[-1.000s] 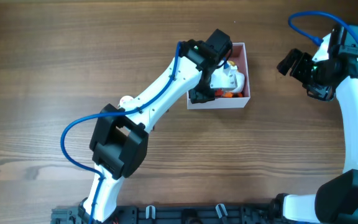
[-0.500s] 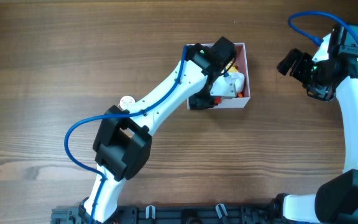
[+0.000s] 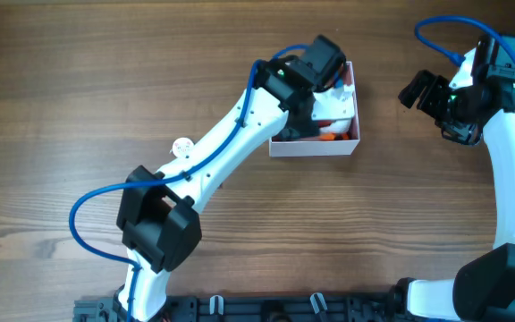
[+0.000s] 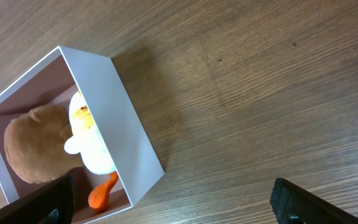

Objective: Pack container
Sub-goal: 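Carry the red truck into the box and release it with left gripper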

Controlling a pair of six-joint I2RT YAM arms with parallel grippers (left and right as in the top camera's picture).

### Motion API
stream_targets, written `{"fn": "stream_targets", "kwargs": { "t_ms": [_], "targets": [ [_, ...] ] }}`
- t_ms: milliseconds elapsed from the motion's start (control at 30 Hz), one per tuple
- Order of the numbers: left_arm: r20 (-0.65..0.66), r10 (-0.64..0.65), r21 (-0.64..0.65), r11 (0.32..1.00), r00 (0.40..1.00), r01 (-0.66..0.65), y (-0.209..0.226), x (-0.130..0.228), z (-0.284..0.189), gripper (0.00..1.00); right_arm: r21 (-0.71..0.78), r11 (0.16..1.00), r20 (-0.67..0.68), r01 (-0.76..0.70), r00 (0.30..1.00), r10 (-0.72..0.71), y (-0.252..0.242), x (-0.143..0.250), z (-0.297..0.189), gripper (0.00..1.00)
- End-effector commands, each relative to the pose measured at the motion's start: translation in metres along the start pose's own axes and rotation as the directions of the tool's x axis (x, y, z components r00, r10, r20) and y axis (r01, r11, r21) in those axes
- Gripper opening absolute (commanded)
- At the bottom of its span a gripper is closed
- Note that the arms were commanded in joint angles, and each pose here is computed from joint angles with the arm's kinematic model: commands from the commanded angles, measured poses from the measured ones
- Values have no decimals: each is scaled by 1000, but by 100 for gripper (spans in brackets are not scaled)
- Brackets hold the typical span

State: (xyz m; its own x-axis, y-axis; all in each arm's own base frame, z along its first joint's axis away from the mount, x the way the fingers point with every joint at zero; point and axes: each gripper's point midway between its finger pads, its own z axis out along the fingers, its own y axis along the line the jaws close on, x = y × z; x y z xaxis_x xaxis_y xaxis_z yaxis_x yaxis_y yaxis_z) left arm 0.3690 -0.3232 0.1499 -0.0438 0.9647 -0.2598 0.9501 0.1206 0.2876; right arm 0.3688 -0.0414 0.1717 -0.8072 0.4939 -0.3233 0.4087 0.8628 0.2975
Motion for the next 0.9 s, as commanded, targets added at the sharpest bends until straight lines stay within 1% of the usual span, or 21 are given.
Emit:
{"fn": "stream_targets", "kwargs": {
  "t_ms": [0,133,400,467,533,600,633,667,700,800,867],
  "targets": [
    [73,-42,54,998,996,39,7,-1,6,39,-10,1000,-18,-10,1000,9,1,3,4,100],
    [81,-70,126,990,994,60,2,4,22,40,-11,1000,-18,-10,1000,9,1,2,4,100],
    [50,-66,160,985,997,58,-6,9,42,42,-11,1000,-18,-9,1000,9,1,2,4,100],
    [45,-67,165,985,997,58,-7,10,44,44,-11,1000,-18,-9,1000,9,1,2,4,100],
    [35,-68,173,983,997,61,-9,12,46,49,-11,1000,-18,-9,1000,9,1,2,4,100],
    [25,-72,182,981,997,66,-11,14,45,58,-11,1000,-18,-9,1000,9,1,2,4,100],
    [20,-72,185,980,997,67,-12,15,45,60,-11,1000,-18,-10,1000,9,1,2,4,100],
    [12,-71,185,980,997,67,-12,17,45,65,-11,1000,-18,-9,1000,9,1,2,4,100],
    [-1,-70,183,981,998,69,-13,20,45,100,-11,1000,-18,-10,1000,9,1,2,4,100],
    [-55,-90,135,986,994,97,-6,29,45,100,-11,1000,-18,-10,1000,9,1,2,4,100],
    [-64,-93,109,989,994,100,-1,31,39,100,-11,1000,-18,-9,1000,9,1,2,4,100]
  ]
}}
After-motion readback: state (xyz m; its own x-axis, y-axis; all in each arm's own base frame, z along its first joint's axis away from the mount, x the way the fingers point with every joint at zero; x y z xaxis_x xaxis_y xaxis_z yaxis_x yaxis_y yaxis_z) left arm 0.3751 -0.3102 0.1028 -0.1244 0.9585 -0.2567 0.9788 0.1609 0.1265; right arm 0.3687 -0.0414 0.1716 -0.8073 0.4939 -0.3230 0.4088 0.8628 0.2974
